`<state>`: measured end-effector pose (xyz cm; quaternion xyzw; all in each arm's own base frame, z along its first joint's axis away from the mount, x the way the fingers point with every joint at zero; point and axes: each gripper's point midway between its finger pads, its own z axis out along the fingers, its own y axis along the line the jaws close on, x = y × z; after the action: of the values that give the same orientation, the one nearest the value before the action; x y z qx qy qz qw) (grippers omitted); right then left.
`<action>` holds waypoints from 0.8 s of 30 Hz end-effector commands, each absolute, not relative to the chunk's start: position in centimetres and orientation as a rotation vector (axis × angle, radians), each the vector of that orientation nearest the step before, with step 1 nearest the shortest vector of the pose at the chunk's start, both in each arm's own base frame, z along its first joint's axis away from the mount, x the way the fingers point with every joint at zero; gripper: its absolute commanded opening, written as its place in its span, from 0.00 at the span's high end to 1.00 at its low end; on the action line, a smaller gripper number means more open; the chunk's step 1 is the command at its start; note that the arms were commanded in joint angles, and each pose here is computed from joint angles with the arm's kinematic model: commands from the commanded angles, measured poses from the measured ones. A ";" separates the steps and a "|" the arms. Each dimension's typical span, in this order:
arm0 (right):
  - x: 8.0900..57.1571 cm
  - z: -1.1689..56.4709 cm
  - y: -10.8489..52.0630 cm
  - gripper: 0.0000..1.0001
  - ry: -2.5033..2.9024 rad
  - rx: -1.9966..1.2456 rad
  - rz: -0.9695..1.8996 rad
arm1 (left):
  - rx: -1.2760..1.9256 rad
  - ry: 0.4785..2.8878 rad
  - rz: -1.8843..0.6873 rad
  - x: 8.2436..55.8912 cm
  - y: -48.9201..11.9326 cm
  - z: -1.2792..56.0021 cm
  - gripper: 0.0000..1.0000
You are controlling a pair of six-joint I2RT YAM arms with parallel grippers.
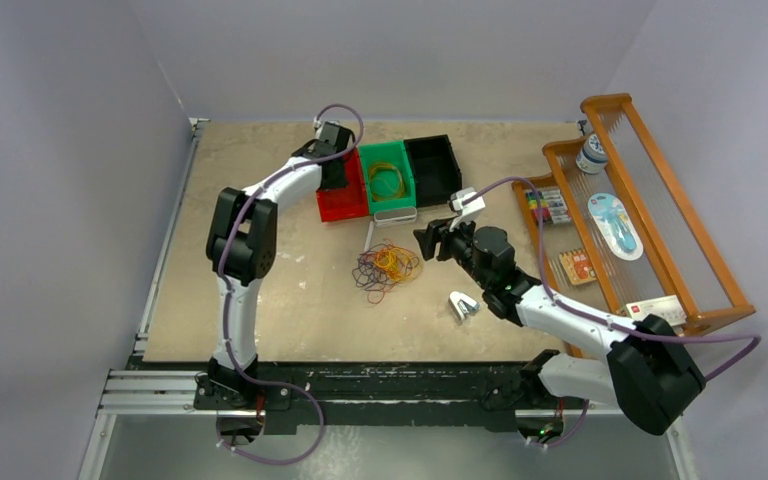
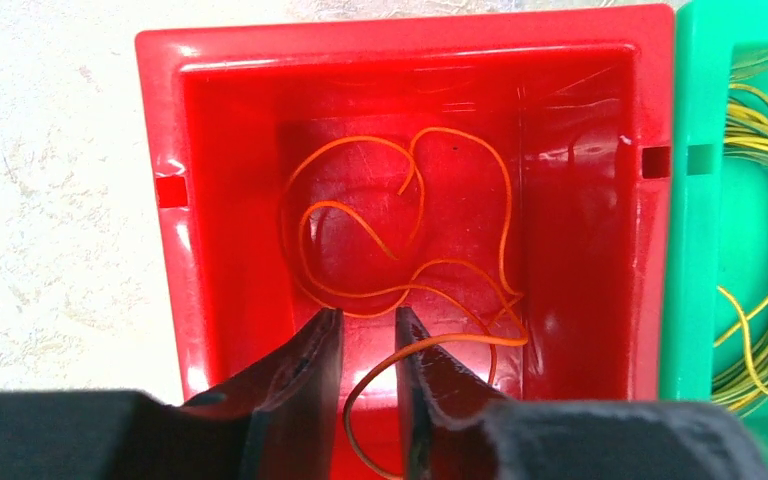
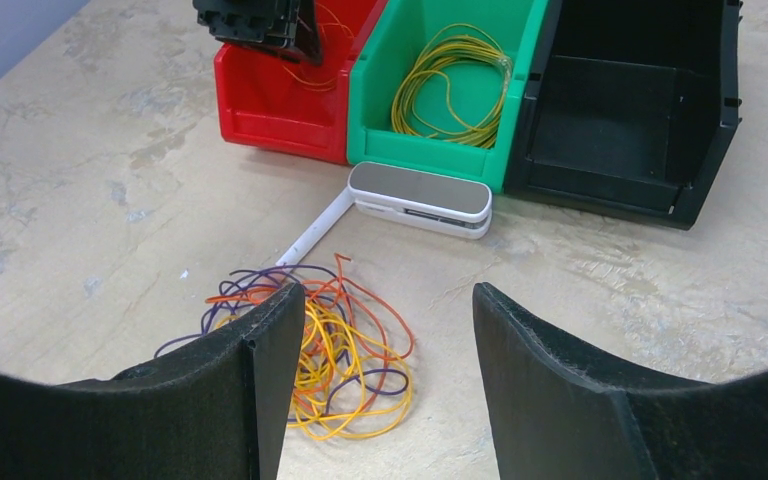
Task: Untangle the cables
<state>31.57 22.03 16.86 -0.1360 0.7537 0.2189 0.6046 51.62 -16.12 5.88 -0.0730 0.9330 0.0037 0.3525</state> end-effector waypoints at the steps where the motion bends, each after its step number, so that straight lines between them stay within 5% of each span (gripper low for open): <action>1: 32.0 20.1 22.2 0.35 1.666 -0.299 0.526 | -0.228 2.274 -0.081 52.7 -16.7 12.2 0.71; 7: 32.3 20.5 21.4 0.34 1.660 -0.255 0.490 | -0.234 2.226 -0.129 52.1 -16.7 15.0 0.61; 9: 32.4 20.9 20.9 0.34 1.653 -0.232 0.473 | -0.232 2.215 -0.153 51.8 -16.9 16.0 0.50; 24: 31.9 22.0 18.2 0.27 1.623 -0.075 0.435 | -0.238 2.037 -0.314 48.7 -16.8 24.1 0.35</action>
<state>31.78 18.97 20.24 -0.0648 0.7371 0.1878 0.6459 48.66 -16.22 18.55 -0.0907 0.8843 -0.0819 0.4506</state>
